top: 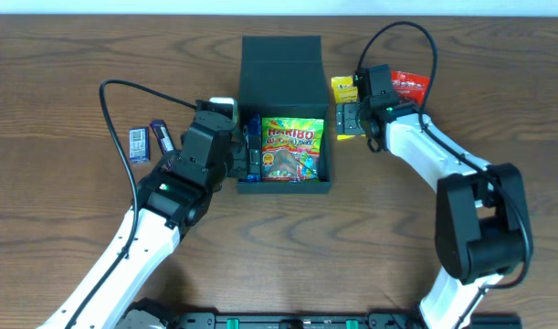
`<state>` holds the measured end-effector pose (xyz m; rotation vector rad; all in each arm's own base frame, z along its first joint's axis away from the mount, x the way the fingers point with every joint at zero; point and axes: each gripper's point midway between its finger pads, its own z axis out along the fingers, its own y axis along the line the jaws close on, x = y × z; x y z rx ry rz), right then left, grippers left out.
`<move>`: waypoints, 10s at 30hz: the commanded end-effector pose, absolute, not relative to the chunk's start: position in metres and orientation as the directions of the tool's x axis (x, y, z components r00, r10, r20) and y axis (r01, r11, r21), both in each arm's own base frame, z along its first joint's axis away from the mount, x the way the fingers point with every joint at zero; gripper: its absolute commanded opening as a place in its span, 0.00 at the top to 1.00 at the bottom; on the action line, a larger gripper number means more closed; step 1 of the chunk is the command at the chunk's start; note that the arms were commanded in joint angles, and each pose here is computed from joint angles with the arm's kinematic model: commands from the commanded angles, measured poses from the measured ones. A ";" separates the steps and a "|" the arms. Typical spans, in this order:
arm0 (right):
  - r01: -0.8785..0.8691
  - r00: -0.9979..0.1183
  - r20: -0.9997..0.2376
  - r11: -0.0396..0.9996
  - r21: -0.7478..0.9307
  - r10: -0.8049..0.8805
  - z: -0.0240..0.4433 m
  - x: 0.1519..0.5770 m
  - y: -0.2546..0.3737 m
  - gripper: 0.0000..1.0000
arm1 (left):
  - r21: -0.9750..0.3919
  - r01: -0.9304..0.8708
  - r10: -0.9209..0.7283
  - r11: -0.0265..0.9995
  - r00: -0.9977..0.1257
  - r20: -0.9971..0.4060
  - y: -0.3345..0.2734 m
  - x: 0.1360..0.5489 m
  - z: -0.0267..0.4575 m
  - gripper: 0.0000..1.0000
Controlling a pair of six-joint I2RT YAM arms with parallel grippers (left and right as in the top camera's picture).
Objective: Pack container
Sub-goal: 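Reach right gripper to the yellow Hacks bag and grasp it, then lift the yellow bag and lower it into the box, then open right gripper and move it to the red Hacks bag, then grasp the red Hacks Original bag with the right gripper, then carry the red bag left and push it into the box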
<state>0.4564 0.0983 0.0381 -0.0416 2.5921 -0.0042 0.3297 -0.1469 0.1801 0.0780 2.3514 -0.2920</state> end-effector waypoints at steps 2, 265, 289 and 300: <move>-0.033 -0.858 -0.512 0.999 -0.026 -0.041 0.026 0.460 0.096 0.18 | -0.178 0.137 -0.032 0.974 -0.700 -0.713 -0.144 0.333 0.189 0.05; -0.996 -0.080 -0.502 0.092 0.000 -0.861 0.056 0.325 0.237 0.99 | -0.155 0.052 -0.115 0.987 -0.451 -0.885 -0.072 0.257 0.295 0.05; -0.957 -0.195 -0.638 0.286 -0.041 -0.745 0.142 0.331 0.244 0.70 | -0.152 0.051 -0.113 0.987 -0.456 -0.883 -0.071 0.256 0.294 0.05; -0.946 -0.295 -0.570 0.319 0.059 -0.767 0.130 0.310 0.233 0.99 | -0.153 0.051 -0.113 0.987 -0.456 -0.883 -0.071 0.256 0.294 0.04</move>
